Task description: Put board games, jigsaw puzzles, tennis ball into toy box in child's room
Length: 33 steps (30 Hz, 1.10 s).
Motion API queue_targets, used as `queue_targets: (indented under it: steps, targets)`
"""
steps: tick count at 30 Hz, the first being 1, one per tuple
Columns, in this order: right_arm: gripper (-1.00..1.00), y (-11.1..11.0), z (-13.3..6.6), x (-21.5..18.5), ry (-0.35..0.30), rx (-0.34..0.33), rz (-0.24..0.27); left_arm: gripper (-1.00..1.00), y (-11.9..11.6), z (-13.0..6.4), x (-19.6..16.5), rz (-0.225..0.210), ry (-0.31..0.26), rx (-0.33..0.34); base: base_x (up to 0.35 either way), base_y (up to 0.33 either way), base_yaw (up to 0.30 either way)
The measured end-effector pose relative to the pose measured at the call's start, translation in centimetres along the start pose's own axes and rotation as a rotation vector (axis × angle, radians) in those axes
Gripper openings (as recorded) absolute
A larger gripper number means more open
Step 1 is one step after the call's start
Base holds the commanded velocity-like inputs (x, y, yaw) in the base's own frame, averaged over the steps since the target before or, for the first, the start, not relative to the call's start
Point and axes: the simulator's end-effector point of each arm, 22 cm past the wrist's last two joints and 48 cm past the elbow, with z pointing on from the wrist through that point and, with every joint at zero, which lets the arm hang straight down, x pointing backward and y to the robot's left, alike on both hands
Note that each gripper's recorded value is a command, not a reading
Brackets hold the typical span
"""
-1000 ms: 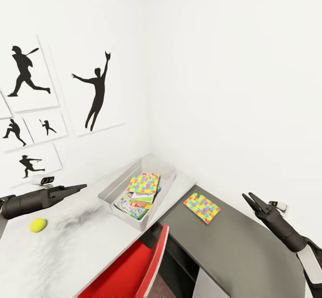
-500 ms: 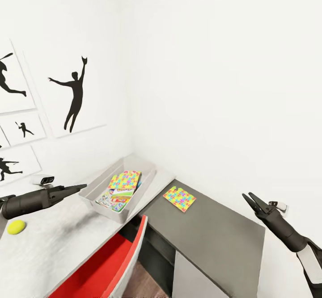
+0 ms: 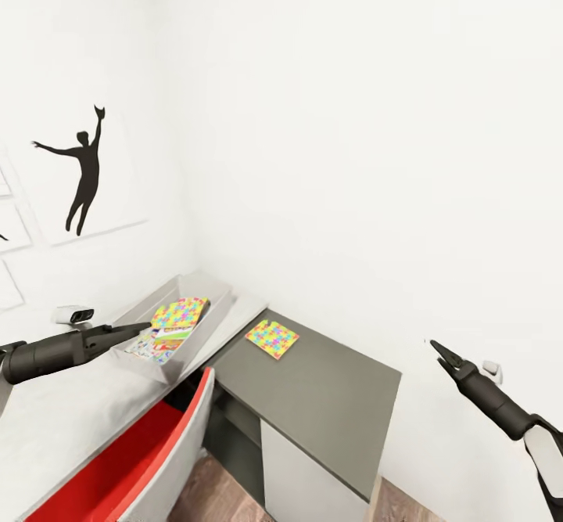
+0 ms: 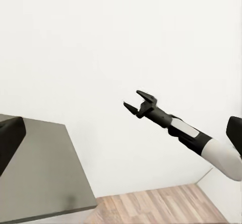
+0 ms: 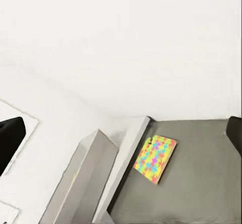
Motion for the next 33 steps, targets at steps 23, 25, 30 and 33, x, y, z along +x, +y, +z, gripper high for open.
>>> queue_targets:
  steps: [23,25,30,33]
  targets:
    - [1.0,-2.0,-0.3,-0.3,-0.005,0.095,0.011,1.0,-0.2,-0.4,-0.5,0.01,-0.014,-0.006,-0.035,-0.177,-0.09]
    - [1.0,-2.0,-0.3,-0.3,-0.006,0.096,0.012,1.0,-0.2,-0.4,-0.5,0.01,-0.014,-0.006,0.047,0.007,-0.262]
    - [1.0,-2.1,-0.4,-0.3,-0.007,0.097,0.012,1.0,-0.2,-0.5,-0.5,0.01,-0.014,-0.006,0.126,0.091,-0.273]
    - [1.0,-2.1,-0.3,-0.4,-0.007,0.096,0.012,1.0,-0.2,-0.5,-0.5,0.011,-0.015,-0.006,0.062,0.041,-0.277]
